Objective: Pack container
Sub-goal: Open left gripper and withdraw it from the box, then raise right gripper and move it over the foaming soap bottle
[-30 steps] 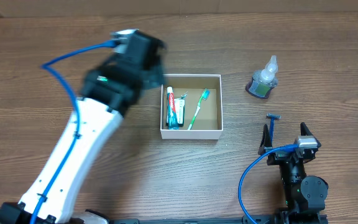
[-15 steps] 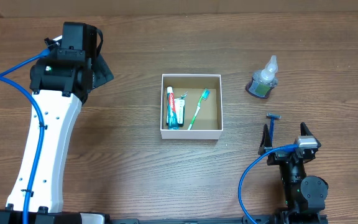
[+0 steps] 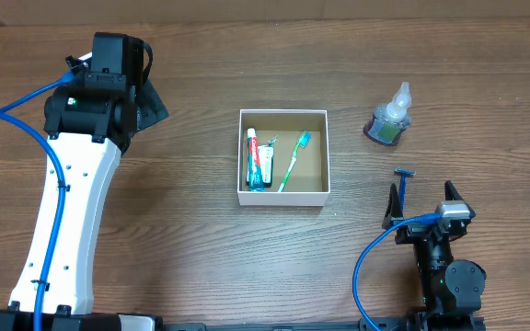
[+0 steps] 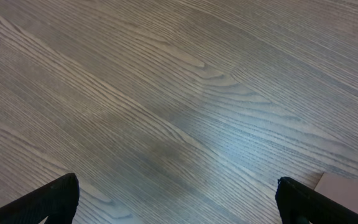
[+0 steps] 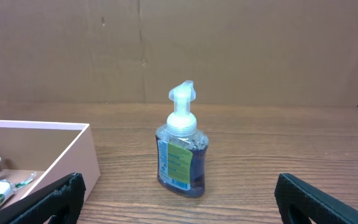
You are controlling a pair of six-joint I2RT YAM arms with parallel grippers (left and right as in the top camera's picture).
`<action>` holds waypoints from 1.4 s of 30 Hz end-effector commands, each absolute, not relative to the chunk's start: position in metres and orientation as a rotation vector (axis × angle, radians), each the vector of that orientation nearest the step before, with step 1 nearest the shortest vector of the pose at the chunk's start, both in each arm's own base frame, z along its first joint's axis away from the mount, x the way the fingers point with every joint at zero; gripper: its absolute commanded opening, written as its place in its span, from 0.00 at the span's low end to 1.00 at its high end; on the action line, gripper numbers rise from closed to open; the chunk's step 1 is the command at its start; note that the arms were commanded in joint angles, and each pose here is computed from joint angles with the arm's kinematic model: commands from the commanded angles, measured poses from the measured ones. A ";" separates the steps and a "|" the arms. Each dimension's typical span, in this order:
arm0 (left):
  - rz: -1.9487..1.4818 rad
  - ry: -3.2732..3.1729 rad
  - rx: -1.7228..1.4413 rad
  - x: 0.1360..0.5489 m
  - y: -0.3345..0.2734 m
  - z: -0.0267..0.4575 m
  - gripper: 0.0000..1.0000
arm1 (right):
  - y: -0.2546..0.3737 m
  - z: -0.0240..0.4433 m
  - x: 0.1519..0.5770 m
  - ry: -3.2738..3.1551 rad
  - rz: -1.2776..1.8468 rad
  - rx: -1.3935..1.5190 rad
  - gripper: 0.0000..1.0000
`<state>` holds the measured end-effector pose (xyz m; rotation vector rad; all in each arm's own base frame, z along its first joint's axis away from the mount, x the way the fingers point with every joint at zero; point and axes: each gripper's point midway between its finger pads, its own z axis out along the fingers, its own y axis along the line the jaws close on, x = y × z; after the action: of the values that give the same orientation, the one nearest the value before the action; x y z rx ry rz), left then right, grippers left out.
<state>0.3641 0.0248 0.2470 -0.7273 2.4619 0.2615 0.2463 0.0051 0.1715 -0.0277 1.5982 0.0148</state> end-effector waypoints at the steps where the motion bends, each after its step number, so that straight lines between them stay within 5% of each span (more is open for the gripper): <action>1: 0.263 2.455 -0.703 0.364 0.025 0.252 1.00 | 0.005 0.169 0.246 1.595 0.013 -0.028 1.00; 15: 0.262 2.456 -0.703 0.364 0.025 0.252 1.00 | 0.026 0.193 0.242 1.546 0.276 0.038 1.00; 28: 0.262 2.456 -0.703 0.364 0.025 0.252 1.00 | 0.012 0.349 0.209 1.392 0.257 0.121 1.00; 42: 0.263 2.455 -0.703 0.364 0.025 0.252 1.00 | 0.013 0.376 0.320 2.048 0.228 0.215 1.00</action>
<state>0.3637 0.0248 0.2468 -0.7272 2.4641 0.2623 0.2887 0.0158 0.3572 0.1977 2.0215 0.2447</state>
